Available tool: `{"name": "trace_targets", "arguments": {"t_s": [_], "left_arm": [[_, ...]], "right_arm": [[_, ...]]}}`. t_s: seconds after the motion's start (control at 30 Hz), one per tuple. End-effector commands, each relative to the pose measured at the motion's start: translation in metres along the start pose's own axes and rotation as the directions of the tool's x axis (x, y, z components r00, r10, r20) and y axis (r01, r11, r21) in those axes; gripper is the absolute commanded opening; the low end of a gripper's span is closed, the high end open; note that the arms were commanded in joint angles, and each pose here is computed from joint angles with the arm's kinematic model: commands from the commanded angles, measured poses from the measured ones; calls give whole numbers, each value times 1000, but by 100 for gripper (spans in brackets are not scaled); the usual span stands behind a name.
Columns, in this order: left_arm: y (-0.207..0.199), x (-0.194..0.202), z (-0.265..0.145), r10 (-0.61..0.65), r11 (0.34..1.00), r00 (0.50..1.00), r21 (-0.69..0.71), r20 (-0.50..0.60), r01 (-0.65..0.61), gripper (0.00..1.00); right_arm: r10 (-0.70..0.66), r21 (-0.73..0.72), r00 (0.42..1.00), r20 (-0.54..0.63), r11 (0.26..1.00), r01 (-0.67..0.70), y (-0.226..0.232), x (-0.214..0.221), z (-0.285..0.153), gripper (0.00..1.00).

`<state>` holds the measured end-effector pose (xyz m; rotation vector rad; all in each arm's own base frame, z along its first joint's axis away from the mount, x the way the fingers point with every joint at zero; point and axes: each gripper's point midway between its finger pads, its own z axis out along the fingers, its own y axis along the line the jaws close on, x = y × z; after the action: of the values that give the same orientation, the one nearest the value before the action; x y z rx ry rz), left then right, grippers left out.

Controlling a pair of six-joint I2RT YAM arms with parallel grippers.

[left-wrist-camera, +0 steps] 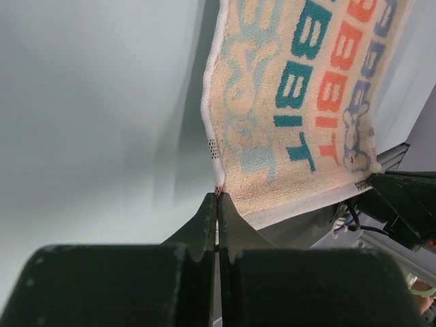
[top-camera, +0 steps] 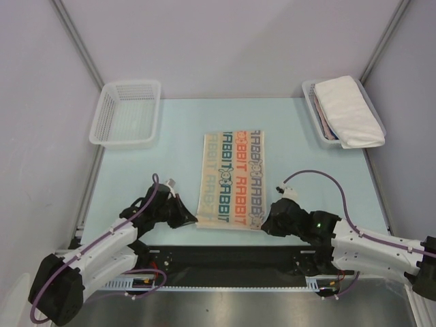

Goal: Fold and stack the towels
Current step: Flatten out the crumpled towel, then fold the towel

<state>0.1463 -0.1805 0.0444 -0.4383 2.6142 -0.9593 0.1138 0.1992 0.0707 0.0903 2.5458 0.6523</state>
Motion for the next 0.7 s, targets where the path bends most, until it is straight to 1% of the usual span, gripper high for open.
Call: {"name": "trace_targets", "arguments": {"t_s": [0.0,0.07,0.17,0.2,0.27,0.3,0.33,0.37,0.4,0.47,0.5,0.53,0.57,0.6,0.63,0.67], "left_arm": [[6,11,1,-12,1000,999,-18,-50,12,0],[8,18,3,-22,1000,996,-15,-85,21,0],[11,24,4,-30,999,992,-26,-123,27,0],[13,26,4,-30,999,991,-30,-129,27,0],[10,28,2,-16,1000,989,-21,-144,14,1],[11,28,1,-15,1000,989,-27,-148,11,11],[12,28,0,-10,999,989,-35,-149,5,17],[9,26,-2,3,1000,990,-30,-143,-7,30],[12,28,-3,-4,999,988,-47,-153,-4,34],[4,23,-7,29,999,990,-23,-137,-32,38],[6,22,-10,33,998,991,-40,-132,-38,41],[3,19,-13,49,998,992,-38,-120,-53,42],[-10,8,-18,82,996,993,-11,-81,-83,44],[-12,-1,-20,102,994,994,-28,-44,-103,46],[-31,-18,-27,128,992,992,0,13,-128,47],[-38,-28,-26,150,989,988,-4,30,-150,47]], "right_arm": [[22,99,1000,-8,995,-21,-24,10,5,0],[22,113,1000,-23,993,-19,-28,14,5,0],[26,131,999,-28,991,-22,-33,15,2,6],[28,136,999,-32,990,-24,-34,15,0,14],[29,133,999,-30,991,-25,-33,14,-3,20],[32,127,999,-30,992,-28,-31,14,-4,27],[39,112,998,-41,993,-34,-28,15,-4,30],[49,115,998,-46,992,-43,-28,16,-5,35],[52,119,997,-49,992,-46,-29,17,-6,45],[52,127,998,-46,991,-46,-27,13,-11,52],[51,135,998,-27,990,-47,-27,8,-14,57],[48,122,999,-7,991,-47,-21,0,-20,58],[36,120,999,12,992,-37,-19,-7,-22,59],[38,126,998,48,991,-44,-19,-18,-22,61],[41,121,996,74,991,-50,-14,-31,-20,62],[-12,104,995,97,995,2,-7,-50,-21,62]]}}
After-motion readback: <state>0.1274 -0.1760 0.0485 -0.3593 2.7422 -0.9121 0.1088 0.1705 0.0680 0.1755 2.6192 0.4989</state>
